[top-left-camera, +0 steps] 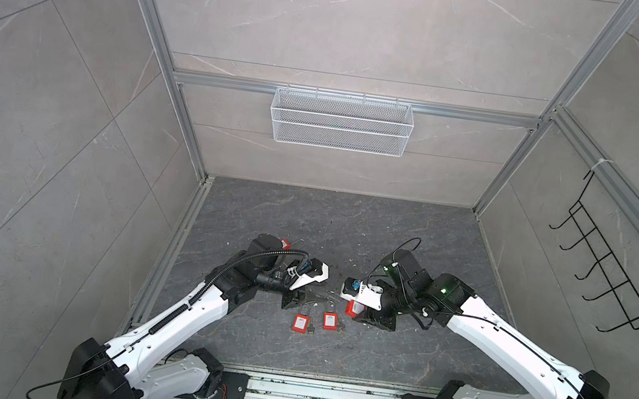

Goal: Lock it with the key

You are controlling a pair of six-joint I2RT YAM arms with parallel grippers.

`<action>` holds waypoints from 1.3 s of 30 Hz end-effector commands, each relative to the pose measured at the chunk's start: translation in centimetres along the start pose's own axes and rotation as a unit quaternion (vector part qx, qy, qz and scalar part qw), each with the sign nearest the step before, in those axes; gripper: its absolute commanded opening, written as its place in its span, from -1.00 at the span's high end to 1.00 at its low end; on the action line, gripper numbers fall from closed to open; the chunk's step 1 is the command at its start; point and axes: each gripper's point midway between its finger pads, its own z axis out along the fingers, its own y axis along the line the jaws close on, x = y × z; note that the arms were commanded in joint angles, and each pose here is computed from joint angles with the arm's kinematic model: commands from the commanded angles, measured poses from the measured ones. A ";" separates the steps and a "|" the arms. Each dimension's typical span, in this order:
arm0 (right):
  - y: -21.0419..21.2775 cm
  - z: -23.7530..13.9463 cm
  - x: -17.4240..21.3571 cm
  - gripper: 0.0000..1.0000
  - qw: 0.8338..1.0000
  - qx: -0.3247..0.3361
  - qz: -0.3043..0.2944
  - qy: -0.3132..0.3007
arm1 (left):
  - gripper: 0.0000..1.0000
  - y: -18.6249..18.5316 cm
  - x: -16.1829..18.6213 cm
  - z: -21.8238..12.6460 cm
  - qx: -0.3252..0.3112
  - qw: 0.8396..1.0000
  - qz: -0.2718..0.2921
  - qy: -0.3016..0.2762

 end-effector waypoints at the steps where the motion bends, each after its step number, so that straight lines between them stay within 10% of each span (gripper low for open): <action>1: 0.5 -0.3 -0.4 0.52 1.000 -0.003 -0.015 -0.005 | 0.22 -0.9 -1.7 0.0 0.028 0.999 0.029 -0.019; 18: 0.7 -1.0 -1.3 0.51 0.999 0.002 -0.032 -0.018 | 0.99 -1.5 -0.9 1.6 0.050 0.999 0.022 -0.002; 29: -1.3 -1.9 -0.9 -0.10 0.996 0.073 -0.050 -0.008 | 1.00 -1.9 -1.8 1.6 0.056 0.998 -0.007 -0.030; 39: -0.3 -1.9 0.4 -0.12 0.997 0.051 -0.063 0.021 | 1.00 -2.7 -2.0 1.0 0.053 0.997 -0.014 -0.054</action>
